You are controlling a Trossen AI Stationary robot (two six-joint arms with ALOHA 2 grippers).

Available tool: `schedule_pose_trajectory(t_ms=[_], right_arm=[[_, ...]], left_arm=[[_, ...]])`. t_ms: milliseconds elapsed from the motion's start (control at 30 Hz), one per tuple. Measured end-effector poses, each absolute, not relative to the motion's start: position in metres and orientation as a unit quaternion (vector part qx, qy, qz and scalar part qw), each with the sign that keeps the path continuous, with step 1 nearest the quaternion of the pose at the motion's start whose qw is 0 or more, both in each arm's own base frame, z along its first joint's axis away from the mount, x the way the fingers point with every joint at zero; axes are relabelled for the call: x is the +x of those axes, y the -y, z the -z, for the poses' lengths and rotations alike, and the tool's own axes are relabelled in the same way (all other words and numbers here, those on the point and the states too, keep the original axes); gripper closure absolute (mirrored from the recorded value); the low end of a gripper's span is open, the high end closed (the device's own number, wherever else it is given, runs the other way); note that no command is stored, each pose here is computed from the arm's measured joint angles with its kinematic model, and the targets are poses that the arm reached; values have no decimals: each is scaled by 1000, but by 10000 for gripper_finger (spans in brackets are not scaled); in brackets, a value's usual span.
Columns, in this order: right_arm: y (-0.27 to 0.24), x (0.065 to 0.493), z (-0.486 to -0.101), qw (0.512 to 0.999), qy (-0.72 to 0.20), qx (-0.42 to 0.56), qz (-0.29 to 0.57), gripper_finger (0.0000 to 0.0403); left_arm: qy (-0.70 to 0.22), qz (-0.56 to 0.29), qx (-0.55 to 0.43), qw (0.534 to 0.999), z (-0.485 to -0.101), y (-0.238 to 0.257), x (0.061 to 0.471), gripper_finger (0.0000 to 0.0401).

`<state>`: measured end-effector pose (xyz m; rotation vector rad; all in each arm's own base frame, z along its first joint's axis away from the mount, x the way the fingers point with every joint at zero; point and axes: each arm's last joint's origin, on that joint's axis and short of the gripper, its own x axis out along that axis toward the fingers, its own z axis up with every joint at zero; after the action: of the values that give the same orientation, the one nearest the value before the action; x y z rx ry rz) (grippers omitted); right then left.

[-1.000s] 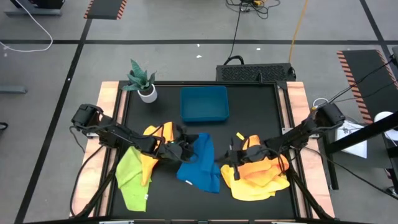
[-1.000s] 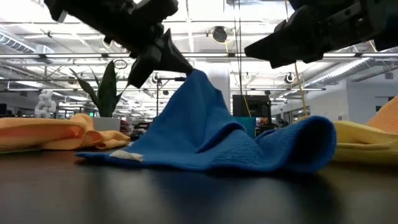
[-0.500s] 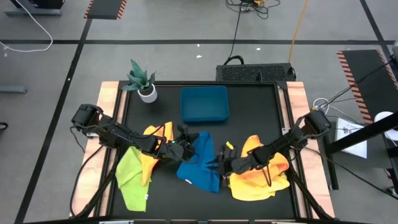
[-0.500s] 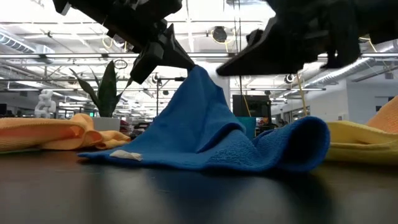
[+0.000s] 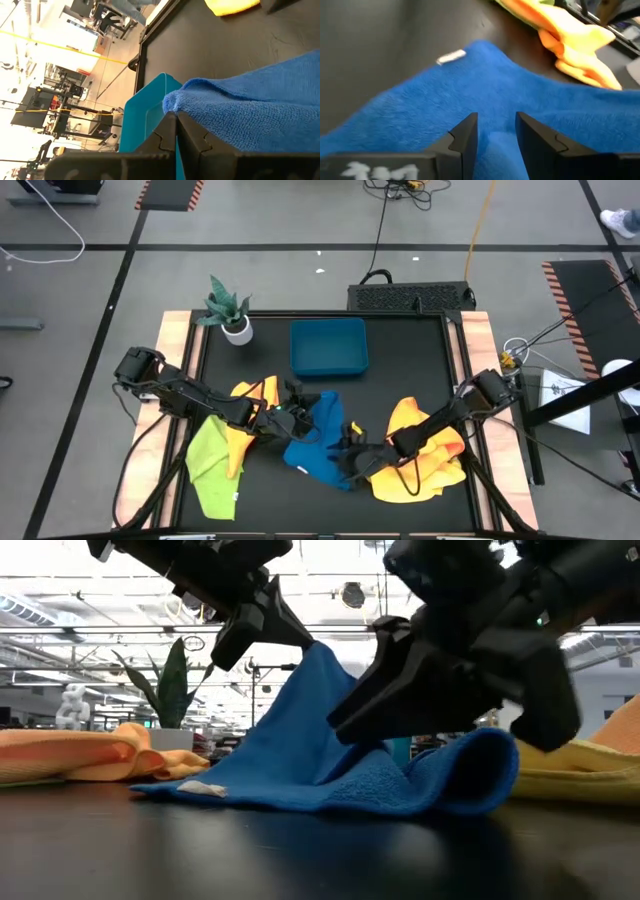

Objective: Fold microfiber towels
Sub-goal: Fold the blue microfiber cloth

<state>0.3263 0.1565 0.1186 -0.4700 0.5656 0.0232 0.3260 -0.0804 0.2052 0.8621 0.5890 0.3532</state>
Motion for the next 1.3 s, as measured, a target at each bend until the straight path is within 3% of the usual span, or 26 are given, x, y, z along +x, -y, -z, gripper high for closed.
schedule_pose_trajectory(t_ms=[400,767,1033,1300], right_arm=[[-153,323,-114,904,-346,-250,36,277],[-168,316,-120,910,-327,-253,11,277],[-152,321,-117,904,-352,-238,41,278],[-144,321,-114,897,-368,-237,52,331]], left_arm=[[-282,-168,406,853,-204,80,326,395],[-290,-166,405,851,-203,80,325,390],[-289,-167,404,852,-203,80,325,392],[-290,-168,402,852,-203,80,325,395]])
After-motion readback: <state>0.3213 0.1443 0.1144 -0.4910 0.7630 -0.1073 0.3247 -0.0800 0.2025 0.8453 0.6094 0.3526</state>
